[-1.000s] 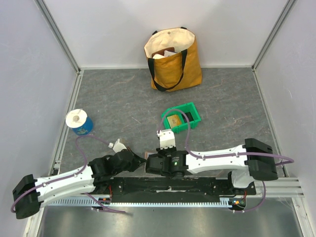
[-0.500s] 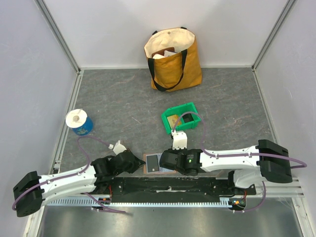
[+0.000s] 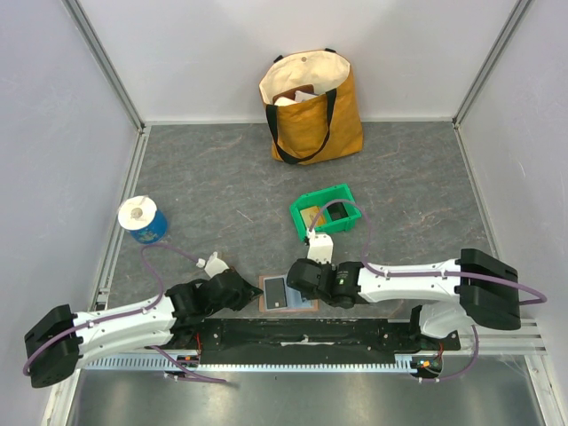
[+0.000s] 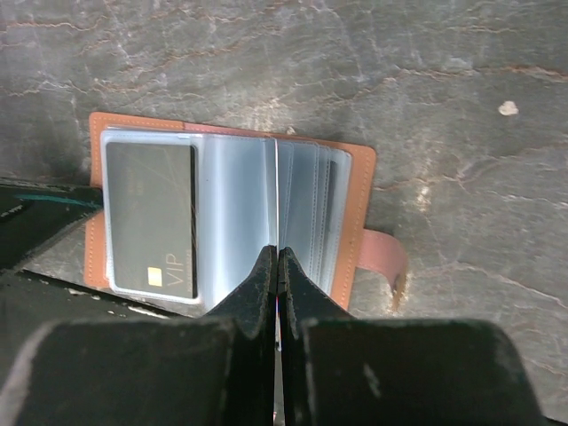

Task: Put the credit cards into the card holder
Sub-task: Turn over the card slot in the card holder.

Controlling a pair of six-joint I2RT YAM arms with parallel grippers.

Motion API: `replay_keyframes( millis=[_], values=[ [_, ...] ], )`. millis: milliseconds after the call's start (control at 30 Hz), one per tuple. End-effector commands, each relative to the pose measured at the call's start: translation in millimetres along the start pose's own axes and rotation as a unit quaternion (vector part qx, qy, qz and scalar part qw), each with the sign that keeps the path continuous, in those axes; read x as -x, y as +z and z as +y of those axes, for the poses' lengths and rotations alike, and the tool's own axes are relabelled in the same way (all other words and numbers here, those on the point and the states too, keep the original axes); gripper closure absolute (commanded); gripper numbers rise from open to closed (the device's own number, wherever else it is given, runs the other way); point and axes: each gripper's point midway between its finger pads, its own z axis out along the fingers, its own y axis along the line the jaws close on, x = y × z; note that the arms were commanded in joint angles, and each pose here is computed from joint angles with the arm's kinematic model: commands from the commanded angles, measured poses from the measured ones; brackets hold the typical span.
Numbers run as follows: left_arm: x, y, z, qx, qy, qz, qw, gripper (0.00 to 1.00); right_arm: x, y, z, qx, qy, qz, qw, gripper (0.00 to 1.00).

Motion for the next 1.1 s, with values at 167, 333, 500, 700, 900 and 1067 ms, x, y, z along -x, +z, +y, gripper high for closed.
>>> replay_keyframes(
  millis=[167, 333, 500, 700, 900, 1067],
  values=[
    [0.7, 4.7, 7.5, 0.018, -0.002, -0.004, 1.000, 0.98, 0.5, 18.3, 26.4, 0.060, 0.013, 0.024, 0.998, 1.00],
    [-0.4, 6.0, 11.6, 0.020, -0.007, -0.003, 1.000, 0.98, 30.7, -0.6, 65.8, 0.141, 0.019, -0.016, 0.990, 1.00],
    [-0.5, 7.6, 15.1, 0.021, -0.017, -0.004, 1.000, 0.98, 31.0, -8.7, 97.5, 0.196, 0.010, -0.005, 0.980, 1.00],
    [0.0, 8.8, 18.9, 0.025, -0.022, -0.006, 0.999, 0.98, 21.5, -16.4, 120.3, 0.230, -0.019, 0.007, 0.973, 1.00],
    [0.4, 9.4, 21.8, 0.030, -0.027, -0.008, 0.999, 0.98, 54.3, -50.6, 117.6, 0.252, -0.014, -0.055, 0.966, 1.00],
    [0.7, 9.2, 19.2, 0.026, -0.023, -0.009, 0.999, 0.98, 54.9, -35.7, 62.8, 0.199, 0.050, -0.061, 0.977, 1.00]
  ],
)
